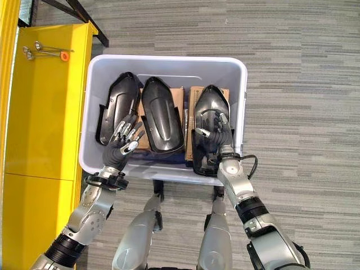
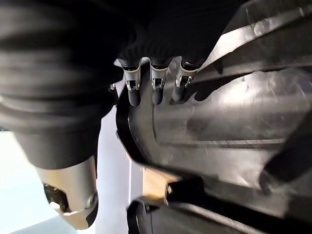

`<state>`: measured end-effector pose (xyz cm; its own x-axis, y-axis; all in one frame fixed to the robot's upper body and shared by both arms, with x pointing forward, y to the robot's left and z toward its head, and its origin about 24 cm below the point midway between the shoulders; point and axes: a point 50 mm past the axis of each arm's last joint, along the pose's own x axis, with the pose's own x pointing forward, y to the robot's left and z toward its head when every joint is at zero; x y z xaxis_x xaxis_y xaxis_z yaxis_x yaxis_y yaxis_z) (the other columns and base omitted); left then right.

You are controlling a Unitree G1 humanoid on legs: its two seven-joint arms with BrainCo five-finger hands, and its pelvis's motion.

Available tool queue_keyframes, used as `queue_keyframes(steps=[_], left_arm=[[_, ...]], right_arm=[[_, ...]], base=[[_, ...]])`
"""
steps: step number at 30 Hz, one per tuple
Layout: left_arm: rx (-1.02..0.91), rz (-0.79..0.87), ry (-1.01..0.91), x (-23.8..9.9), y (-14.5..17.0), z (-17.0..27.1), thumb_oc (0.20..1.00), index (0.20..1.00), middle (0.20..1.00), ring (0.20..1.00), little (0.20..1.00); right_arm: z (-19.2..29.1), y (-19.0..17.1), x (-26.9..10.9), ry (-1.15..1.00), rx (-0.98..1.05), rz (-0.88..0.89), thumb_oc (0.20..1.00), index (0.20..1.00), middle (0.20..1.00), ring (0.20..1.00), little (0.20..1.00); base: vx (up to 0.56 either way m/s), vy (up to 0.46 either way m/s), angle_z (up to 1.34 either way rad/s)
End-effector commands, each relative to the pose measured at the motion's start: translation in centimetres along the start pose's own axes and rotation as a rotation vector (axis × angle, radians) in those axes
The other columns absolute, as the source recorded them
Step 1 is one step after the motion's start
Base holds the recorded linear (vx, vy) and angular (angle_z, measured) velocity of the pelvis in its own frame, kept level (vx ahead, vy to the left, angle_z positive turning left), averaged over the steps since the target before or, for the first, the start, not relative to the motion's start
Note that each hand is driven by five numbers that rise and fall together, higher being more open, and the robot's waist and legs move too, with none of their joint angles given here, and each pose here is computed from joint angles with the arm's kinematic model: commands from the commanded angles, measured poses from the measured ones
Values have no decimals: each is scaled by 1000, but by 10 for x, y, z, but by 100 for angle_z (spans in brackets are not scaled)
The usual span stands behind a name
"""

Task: Move parts from the plastic box to the shelf.

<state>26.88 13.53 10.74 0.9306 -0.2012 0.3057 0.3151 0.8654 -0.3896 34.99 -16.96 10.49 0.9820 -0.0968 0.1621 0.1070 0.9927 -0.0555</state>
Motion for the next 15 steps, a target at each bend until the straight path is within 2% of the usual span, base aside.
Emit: queue_keyframes(steps=[1,9,15], left_arm=[[-14,-50,-118,-5,-8,24,1000,1000,1000,1000,1000],[-28,-69,-118,-5,-12,26,1000,1000,1000,1000,1000],[-45,-94,-119,-4,-17,27,1000,1000,1000,1000,1000]], right_arm=[[13,4,3,-86,-3,1,1000,1000,1000,1000,1000],[23,12,12,-103,-7,13,1000,1000,1000,1000,1000],[50,20,25,-180,-12,35,1000,1000,1000,1000,1000]], base=[[0,0,0],[-9,-4,3],[-8,0,3]])
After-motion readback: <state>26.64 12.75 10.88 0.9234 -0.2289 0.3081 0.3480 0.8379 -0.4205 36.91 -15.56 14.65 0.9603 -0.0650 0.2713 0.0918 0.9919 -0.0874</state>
